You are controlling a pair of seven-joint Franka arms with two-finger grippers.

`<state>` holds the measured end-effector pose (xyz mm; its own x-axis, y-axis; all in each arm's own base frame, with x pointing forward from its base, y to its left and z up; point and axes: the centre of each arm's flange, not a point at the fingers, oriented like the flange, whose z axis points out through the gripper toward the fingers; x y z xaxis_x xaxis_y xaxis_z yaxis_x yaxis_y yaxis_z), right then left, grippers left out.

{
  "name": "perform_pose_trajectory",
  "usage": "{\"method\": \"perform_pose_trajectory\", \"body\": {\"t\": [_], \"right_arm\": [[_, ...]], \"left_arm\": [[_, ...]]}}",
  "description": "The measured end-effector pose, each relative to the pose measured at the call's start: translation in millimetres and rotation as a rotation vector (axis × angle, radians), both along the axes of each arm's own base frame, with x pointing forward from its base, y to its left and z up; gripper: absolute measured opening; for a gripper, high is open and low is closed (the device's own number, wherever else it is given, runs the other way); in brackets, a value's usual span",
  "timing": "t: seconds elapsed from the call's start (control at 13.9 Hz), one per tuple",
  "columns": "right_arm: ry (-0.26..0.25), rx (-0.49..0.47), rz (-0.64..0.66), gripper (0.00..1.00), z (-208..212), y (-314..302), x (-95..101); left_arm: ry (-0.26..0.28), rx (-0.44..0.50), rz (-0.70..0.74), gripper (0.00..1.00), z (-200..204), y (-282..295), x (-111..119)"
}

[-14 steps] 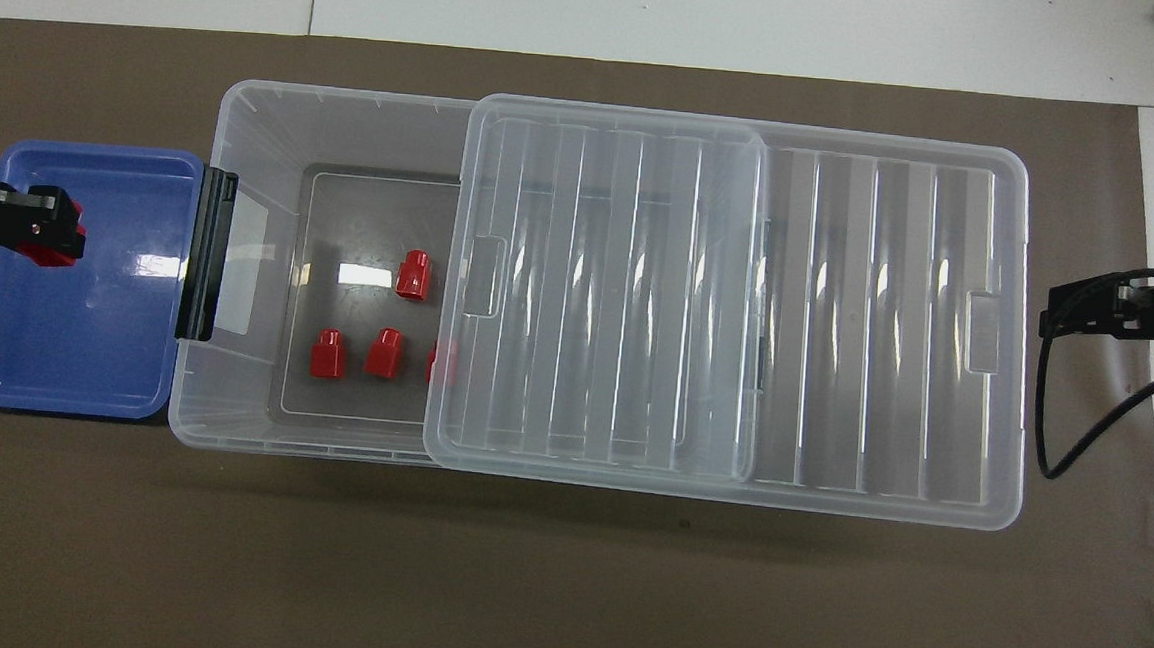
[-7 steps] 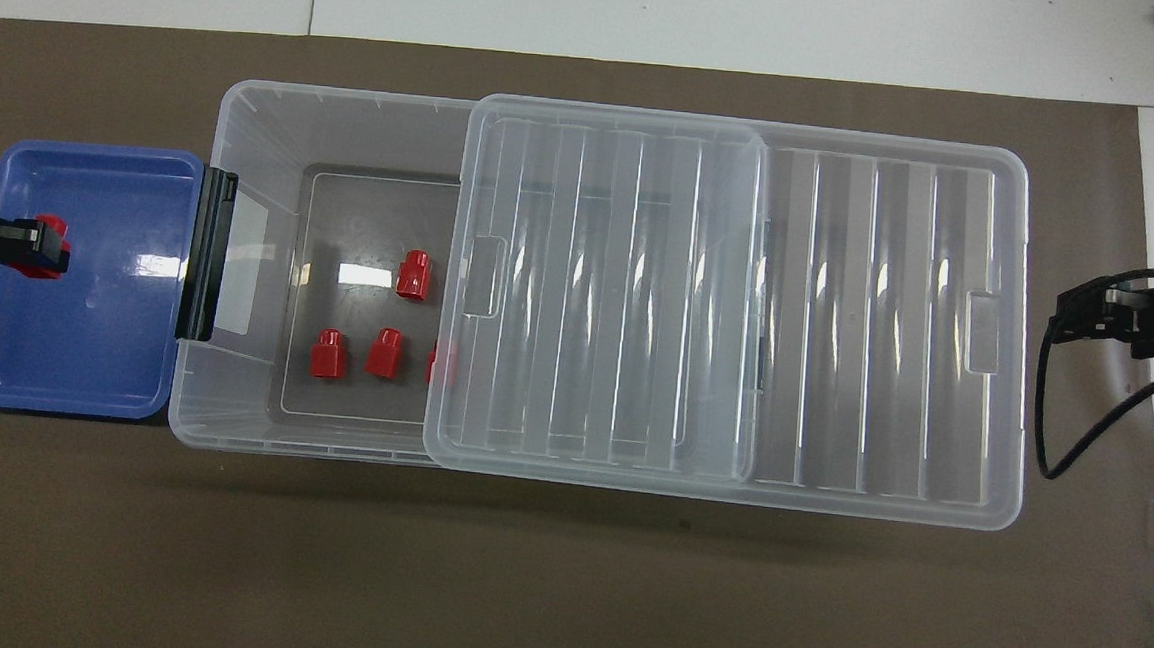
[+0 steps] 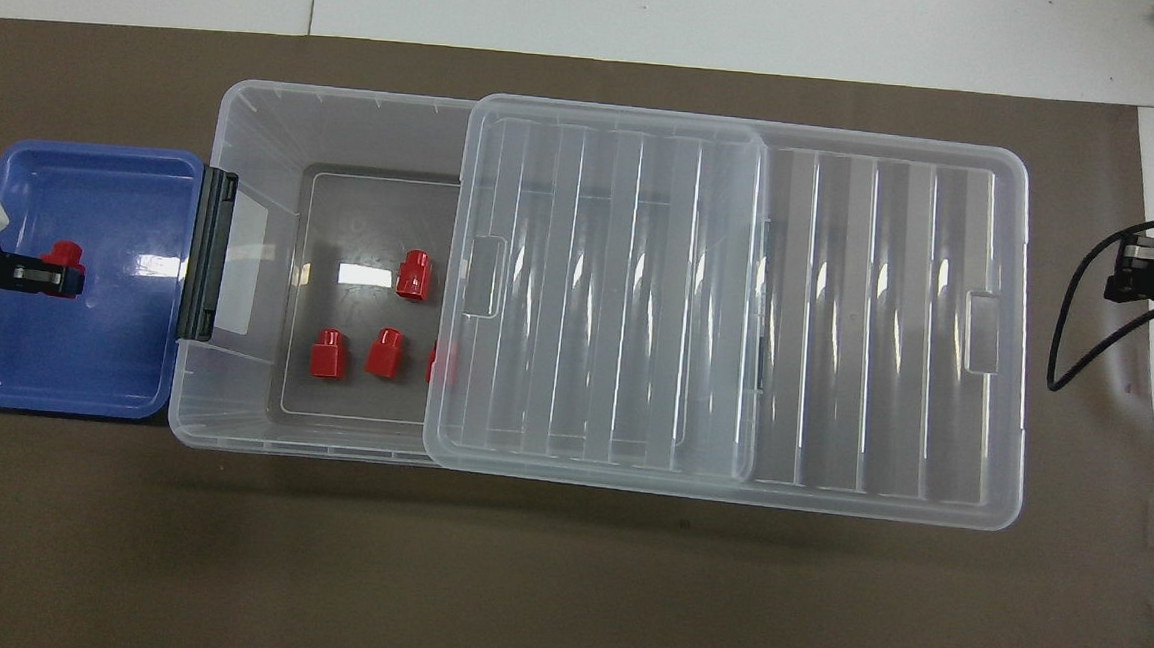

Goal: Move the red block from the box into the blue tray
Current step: 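Move the right gripper to the far edge of the clear lid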

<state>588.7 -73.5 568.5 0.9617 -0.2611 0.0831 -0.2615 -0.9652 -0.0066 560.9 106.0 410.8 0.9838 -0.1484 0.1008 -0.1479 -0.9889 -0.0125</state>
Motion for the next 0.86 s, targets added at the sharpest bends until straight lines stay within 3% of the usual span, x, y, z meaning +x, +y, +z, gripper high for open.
{"method": "perform_pose_trajectory", "body": {"t": [0.36, 0.58, 0.86], "right_arm": [[-0.012, -0.005, 0.029, 0.01, -58, -17, 36.5], [-0.015, -0.014, 0.051, 0.01, -86, -18, 56.3], [-0.028, -0.019, 0.067, 0.01, -92, -17, 64.3]], "left_arm": [[0.006, -0.001, 0.054, 0.34, -35, 4, 2], [-0.032, 0.007, 0.102, 0.34, -56, 15, 9], [-0.023, 0.008, 0.129, 0.34, -78, 29, 6]]}}
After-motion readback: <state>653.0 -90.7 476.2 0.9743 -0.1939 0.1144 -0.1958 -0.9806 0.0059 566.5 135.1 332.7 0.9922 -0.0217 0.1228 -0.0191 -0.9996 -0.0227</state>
